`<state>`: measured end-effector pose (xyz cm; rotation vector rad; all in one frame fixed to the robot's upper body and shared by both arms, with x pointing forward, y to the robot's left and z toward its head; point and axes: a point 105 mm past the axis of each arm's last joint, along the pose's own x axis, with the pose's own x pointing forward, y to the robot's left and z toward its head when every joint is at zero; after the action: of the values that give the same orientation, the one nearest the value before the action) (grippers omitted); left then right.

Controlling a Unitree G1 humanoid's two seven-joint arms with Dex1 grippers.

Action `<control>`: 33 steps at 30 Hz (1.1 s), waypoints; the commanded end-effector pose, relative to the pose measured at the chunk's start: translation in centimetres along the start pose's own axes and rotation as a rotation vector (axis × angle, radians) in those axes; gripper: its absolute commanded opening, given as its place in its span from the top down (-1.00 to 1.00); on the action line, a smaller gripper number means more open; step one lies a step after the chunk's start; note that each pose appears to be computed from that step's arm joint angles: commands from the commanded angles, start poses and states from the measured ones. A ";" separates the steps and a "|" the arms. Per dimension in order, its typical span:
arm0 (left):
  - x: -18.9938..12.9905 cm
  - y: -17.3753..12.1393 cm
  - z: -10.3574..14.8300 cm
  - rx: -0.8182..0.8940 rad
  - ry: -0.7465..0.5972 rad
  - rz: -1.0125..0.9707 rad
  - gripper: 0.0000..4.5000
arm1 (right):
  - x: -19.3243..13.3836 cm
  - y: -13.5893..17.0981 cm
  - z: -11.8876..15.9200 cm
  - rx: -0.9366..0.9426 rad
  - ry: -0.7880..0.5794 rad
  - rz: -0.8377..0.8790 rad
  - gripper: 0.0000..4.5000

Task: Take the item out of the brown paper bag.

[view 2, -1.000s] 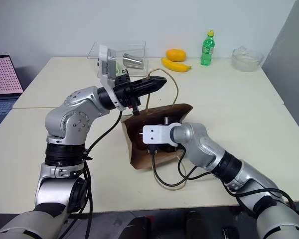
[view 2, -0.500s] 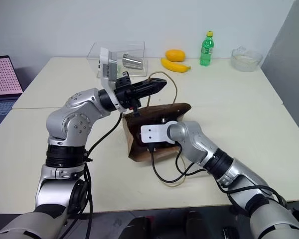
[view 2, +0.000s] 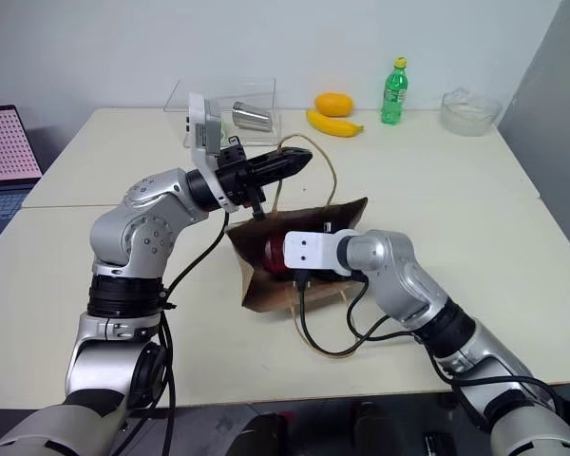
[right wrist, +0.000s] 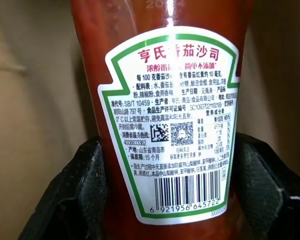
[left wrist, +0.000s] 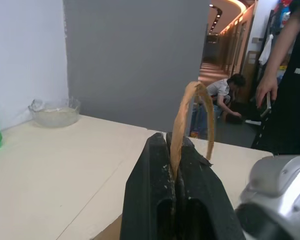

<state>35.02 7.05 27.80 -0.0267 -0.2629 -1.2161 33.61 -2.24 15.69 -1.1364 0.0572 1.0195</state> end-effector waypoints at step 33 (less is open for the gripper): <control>0.7 2.1 0.9 0.093 -0.007 0.103 1.00 | -15.4 -7.0 6.0 0.434 -0.732 -0.148 -0.39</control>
<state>37.29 7.47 27.81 0.0145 -0.2717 -1.1002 27.14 -6.42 28.62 -0.3846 -0.2663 1.2467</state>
